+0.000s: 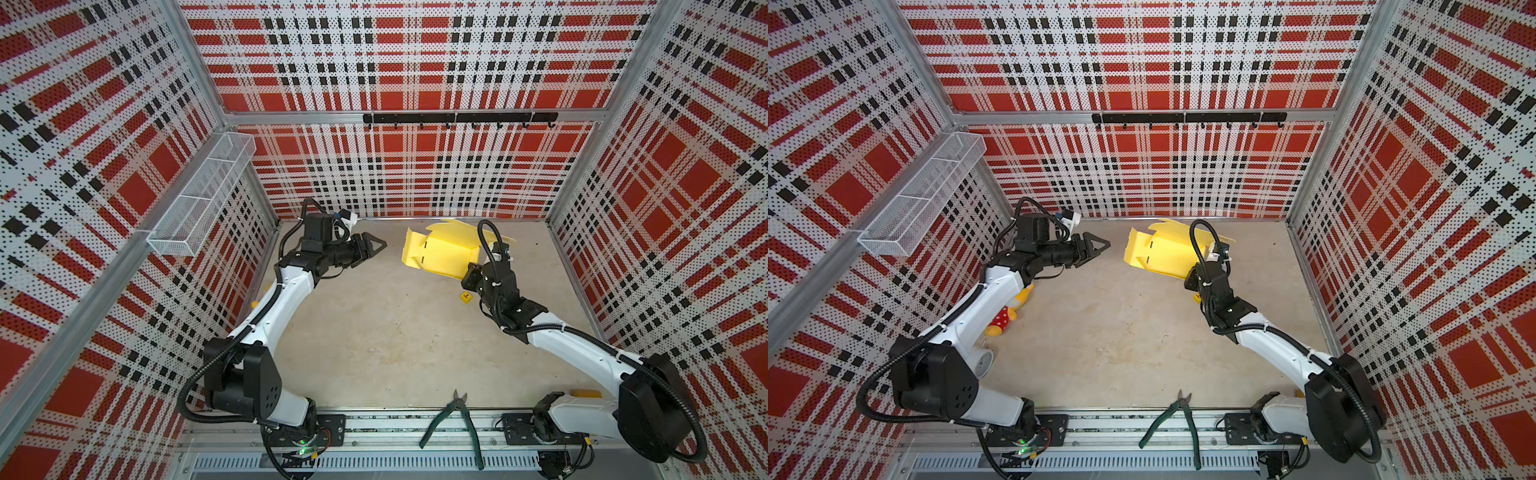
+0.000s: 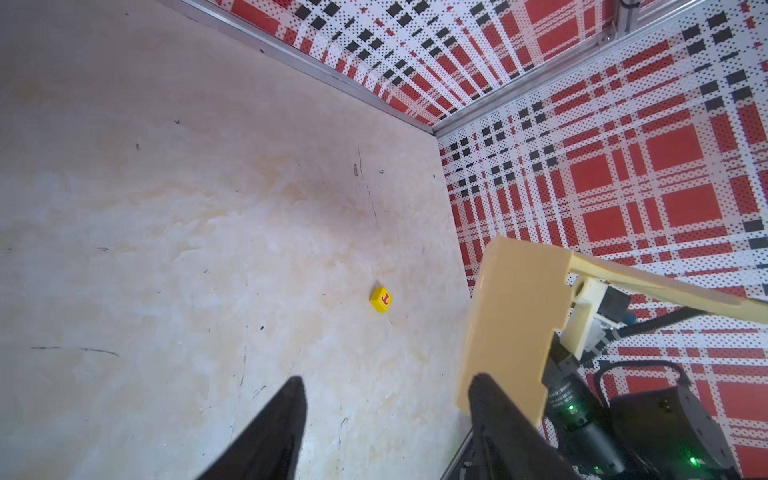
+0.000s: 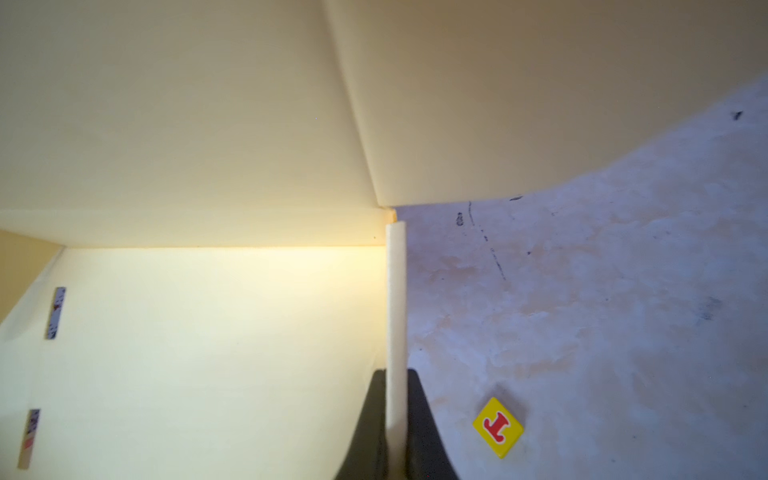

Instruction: Fold the paper box

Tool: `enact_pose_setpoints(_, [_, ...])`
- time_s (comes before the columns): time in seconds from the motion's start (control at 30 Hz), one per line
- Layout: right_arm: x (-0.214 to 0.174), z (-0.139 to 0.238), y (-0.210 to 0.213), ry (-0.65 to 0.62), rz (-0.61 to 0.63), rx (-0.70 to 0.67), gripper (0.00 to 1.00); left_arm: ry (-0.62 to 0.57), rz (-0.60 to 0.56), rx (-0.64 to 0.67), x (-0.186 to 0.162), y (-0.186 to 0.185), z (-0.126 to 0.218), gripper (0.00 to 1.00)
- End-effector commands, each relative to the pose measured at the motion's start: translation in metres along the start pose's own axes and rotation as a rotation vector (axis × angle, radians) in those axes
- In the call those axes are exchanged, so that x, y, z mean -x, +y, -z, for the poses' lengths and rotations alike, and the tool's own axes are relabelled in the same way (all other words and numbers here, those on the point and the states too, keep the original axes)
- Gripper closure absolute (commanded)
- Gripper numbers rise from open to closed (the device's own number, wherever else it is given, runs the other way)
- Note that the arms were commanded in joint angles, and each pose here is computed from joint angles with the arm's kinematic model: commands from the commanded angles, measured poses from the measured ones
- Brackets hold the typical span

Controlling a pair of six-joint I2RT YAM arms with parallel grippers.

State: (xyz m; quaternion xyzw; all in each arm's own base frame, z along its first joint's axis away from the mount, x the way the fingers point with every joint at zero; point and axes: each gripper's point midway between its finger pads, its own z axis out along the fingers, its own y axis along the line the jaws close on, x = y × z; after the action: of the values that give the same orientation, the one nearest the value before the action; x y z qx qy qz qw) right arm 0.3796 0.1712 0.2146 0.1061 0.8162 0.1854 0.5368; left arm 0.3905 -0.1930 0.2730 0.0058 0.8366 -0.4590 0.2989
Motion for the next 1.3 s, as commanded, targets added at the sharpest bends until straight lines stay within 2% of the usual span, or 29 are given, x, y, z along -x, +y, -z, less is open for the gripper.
enact_pose_setpoints(0.0, [0.020, -0.004, 0.043, -0.025, -0.014, 0.182, 1.00, -0.021, -0.020, -0.139, 0.004, -0.032, -0.001, 0.31])
enact_pose_setpoints(0.17, [0.016, -0.008, 0.055, 0.021, -0.001, 0.233, 1.00, 0.013, 0.019, -0.214, -0.004, -0.045, -0.006, 0.32])
enact_pose_setpoints(0.37, [0.014, -0.010, 0.035, 0.029, -0.034, 0.197, 1.00, 0.039, 0.012, -0.274, -0.010, -0.059, -0.008, 0.38])
enact_pose_setpoints(0.6, [0.012, -0.015, 0.012, 0.043, -0.090, 0.163, 1.00, 0.068, 0.004, -0.286, -0.021, -0.062, -0.014, 0.39])
enact_pose_setpoints(1.0, [0.009, -0.016, 0.022, 0.063, -0.086, 0.219, 1.00, 0.072, 0.005, -0.258, -0.026, -0.053, -0.026, 0.36])
enact_pose_setpoints(1.03, [0.009, -0.017, 0.023, 0.067, -0.086, 0.223, 1.00, 0.096, -0.007, -0.273, -0.035, -0.061, -0.030, 0.36])
enact_pose_setpoints(1.27, [0.003, -0.022, 0.027, 0.087, -0.096, 0.244, 1.00, 0.109, -0.020, -0.284, -0.038, -0.067, -0.034, 0.42])
